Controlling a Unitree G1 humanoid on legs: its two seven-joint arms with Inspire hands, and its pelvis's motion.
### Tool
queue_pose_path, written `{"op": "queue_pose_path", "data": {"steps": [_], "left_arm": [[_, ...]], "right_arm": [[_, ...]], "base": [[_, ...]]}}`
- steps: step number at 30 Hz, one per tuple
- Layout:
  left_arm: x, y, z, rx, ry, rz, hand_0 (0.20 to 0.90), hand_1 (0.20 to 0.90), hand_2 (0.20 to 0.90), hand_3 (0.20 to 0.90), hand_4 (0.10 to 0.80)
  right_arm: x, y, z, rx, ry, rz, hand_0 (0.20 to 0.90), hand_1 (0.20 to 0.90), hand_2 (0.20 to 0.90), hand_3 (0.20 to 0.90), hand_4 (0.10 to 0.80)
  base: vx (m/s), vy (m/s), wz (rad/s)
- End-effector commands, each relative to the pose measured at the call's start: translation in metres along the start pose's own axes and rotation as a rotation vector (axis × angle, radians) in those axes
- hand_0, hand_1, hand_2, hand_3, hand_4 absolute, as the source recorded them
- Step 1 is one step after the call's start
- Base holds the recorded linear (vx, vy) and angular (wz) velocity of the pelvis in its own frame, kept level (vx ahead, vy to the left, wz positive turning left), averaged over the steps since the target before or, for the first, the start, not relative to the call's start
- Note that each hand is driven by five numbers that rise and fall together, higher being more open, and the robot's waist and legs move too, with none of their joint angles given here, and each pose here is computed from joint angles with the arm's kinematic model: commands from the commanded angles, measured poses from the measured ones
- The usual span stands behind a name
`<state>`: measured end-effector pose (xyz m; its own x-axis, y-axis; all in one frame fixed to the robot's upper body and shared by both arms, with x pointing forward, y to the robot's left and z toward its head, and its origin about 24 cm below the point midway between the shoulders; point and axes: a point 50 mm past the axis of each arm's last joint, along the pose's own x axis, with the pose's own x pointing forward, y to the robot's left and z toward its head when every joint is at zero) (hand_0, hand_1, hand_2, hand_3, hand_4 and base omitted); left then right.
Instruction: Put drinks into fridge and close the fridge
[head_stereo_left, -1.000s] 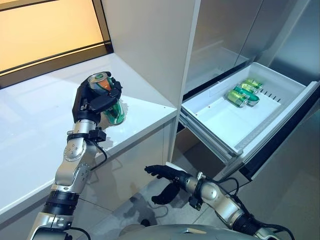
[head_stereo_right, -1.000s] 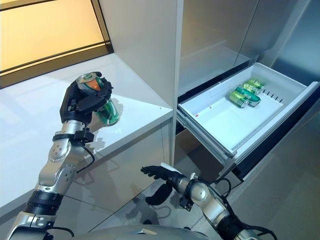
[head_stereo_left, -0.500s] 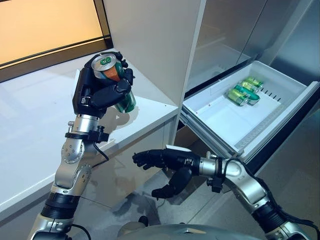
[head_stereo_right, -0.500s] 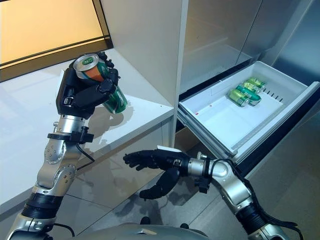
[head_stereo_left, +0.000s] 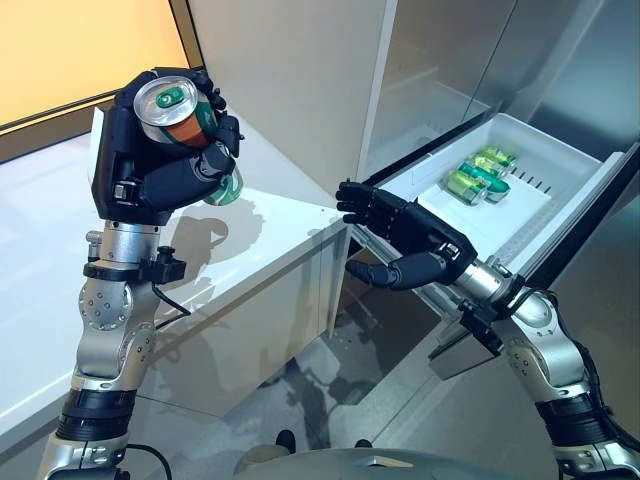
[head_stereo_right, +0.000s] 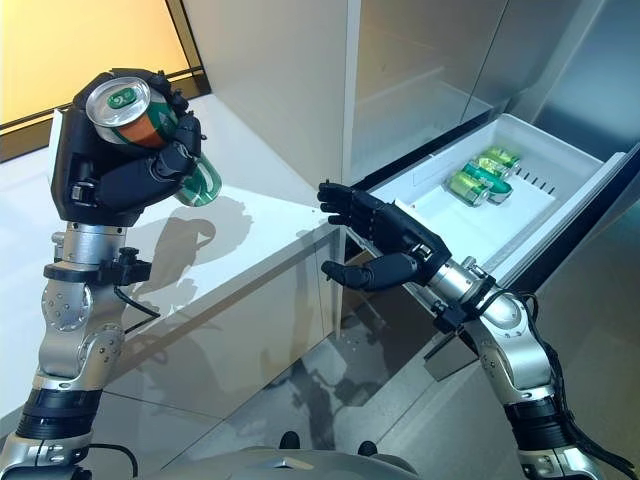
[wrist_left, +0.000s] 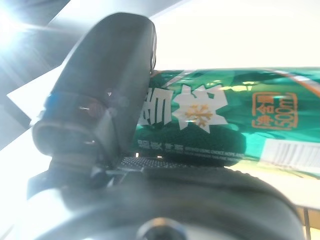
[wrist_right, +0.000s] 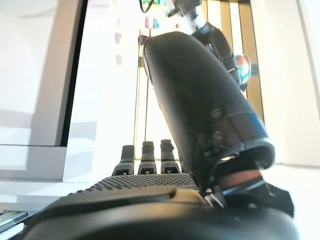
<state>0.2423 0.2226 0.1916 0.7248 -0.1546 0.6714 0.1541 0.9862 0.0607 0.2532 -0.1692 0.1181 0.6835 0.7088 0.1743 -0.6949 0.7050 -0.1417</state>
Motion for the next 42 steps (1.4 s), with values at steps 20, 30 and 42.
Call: {"op": "queue_pose_path", "data": {"steps": [20, 30, 42], "left_arm": [[0.055, -0.053, 0.037, 0.000, -0.267, -0.332, 0.300, 0.300, 0.300, 0.200, 0.100], [0.058, -0.066, 0.033, -0.068, -0.236, -0.379, 0.300, 0.300, 0.300, 0.200, 0.100], [0.059, -0.072, 0.029, -0.136, -0.211, -0.402, 0.300, 0.300, 0.300, 0.200, 0.100]], "right_arm": [[0.087, 0.011, 0.063, -0.127, -0.184, 0.155, 0.900, 0.900, 0.900, 0.900, 0.800], [0.104, 0.020, 0.071, -0.165, -0.197, 0.180, 0.900, 0.900, 0.900, 0.900, 0.800], [0.113, 0.025, 0.079, -0.158, -0.227, 0.192, 0.900, 0.900, 0.900, 0.900, 0.800]], "base": [[0.004, -0.001, 0.01], [0.007, -0.001, 0.01], [0.003, 0.000, 0.00]]}}
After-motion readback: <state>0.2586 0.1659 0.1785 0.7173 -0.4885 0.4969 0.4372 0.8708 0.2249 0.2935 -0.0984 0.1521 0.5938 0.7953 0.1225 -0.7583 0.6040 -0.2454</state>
